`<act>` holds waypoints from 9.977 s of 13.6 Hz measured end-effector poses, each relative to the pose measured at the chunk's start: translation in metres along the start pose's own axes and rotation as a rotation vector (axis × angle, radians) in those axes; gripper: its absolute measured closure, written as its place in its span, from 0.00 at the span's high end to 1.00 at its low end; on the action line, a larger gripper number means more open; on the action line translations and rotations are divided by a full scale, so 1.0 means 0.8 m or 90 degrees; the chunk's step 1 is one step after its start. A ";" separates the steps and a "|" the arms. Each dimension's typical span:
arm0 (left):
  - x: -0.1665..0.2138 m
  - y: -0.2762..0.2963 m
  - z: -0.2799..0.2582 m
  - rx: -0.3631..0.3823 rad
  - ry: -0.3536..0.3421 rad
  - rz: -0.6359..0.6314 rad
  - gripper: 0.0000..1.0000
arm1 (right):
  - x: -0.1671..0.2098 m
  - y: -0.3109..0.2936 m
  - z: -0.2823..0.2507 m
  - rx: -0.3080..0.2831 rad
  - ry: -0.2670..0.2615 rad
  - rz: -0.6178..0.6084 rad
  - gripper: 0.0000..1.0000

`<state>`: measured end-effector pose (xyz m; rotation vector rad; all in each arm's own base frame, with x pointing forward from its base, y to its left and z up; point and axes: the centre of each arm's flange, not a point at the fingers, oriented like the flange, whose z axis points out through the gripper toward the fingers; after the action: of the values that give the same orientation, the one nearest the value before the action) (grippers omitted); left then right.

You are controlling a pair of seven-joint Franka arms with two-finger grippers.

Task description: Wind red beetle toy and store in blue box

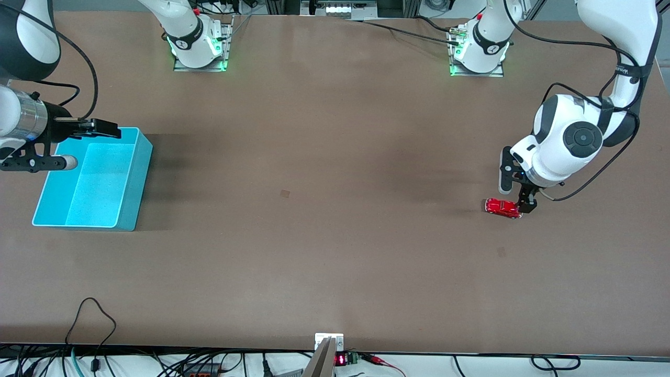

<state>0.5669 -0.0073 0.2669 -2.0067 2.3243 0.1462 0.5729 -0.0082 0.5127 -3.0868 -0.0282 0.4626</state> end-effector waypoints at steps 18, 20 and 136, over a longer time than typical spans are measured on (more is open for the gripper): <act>-0.008 0.001 0.082 0.033 0.028 -0.011 0.98 | 0.000 0.000 0.000 0.000 0.000 0.000 1.00; -0.014 0.002 0.083 0.033 0.028 -0.016 0.98 | 0.000 0.000 0.000 0.000 0.000 0.000 1.00; -0.071 -0.011 -0.383 -0.037 0.154 -1.179 1.00 | 0.091 0.007 0.225 -0.074 0.039 -0.562 1.00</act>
<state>0.5874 0.0115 0.5777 -3.2045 -0.2214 -0.1534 0.5902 -0.0090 0.3194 -2.7756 -1.3635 0.3106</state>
